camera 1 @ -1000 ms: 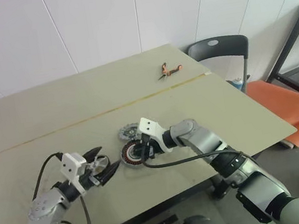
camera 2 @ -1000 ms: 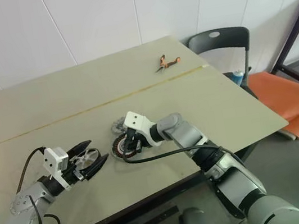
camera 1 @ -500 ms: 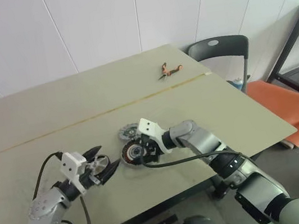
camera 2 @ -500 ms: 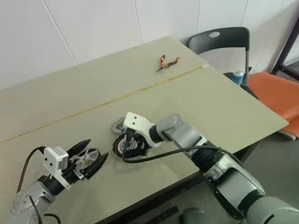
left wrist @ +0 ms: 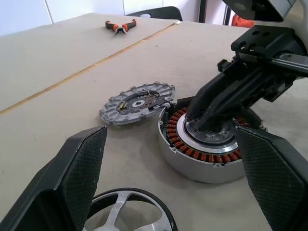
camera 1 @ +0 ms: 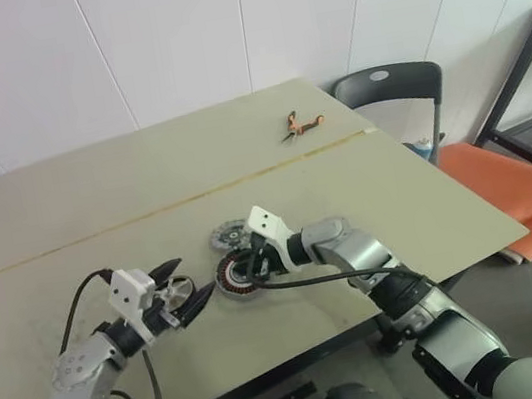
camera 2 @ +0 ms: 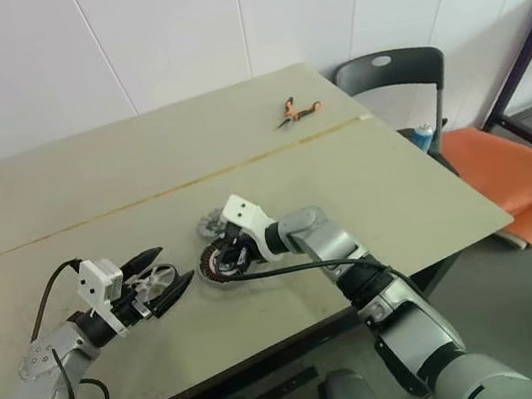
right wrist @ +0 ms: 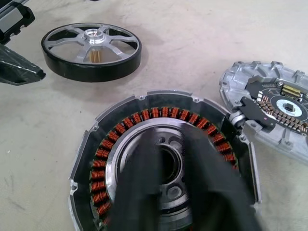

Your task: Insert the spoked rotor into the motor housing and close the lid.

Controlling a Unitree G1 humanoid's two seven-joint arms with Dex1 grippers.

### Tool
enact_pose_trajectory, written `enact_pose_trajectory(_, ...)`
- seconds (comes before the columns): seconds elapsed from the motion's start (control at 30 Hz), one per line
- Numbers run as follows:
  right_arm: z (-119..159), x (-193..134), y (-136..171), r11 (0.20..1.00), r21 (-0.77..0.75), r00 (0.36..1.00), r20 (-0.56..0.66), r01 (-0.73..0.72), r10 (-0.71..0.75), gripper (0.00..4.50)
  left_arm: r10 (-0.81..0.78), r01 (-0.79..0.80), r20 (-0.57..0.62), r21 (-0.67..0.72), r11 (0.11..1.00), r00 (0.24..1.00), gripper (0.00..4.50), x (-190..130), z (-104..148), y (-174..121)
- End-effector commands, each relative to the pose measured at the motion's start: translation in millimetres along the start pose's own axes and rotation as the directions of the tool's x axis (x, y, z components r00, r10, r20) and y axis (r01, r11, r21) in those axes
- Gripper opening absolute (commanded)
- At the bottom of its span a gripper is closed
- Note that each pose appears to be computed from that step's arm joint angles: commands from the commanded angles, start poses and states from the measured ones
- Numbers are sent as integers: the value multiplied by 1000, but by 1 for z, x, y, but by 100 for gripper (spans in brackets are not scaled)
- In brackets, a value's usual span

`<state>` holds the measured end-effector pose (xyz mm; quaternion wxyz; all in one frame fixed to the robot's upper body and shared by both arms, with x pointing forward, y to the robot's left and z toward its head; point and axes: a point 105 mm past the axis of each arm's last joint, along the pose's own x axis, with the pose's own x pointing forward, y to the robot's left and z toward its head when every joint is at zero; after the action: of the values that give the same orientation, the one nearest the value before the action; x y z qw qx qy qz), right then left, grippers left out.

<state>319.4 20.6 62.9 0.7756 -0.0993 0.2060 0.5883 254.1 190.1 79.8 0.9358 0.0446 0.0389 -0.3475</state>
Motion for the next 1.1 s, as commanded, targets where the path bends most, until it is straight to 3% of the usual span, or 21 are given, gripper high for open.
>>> enact_pose_trajectory(0.03,6,-2,-1,1000,-26,1000,25,3,-3,4,-11,10,22,35,999,1000,450,2,9,-1)
enact_pose_trajectory(0.3,-9,-3,0,999,-40,1000,-24,1,-2,4,-9,8,18,39,999,1000,450,2,8,0)
enact_pose_trajectory(0.53,-53,-5,-13,996,-35,985,-151,79,-84,4,-9,8,20,46,999,1000,450,3,10,1)
enact_pose_trajectory(0.73,-48,-9,-31,982,-18,976,-105,190,-191,4,-13,12,21,48,999,1000,450,4,12,-1)
enact_pose_trajectory(1.0,-70,-19,-19,996,-5,976,-202,87,-86,4,-12,11,22,51,999,1000,450,5,13,0)
enact_pose_trajectory(1.1,-61,-19,-23,994,-2,982,-152,113,-113,4,-10,9,20,51,999,1000,450,5,12,1)
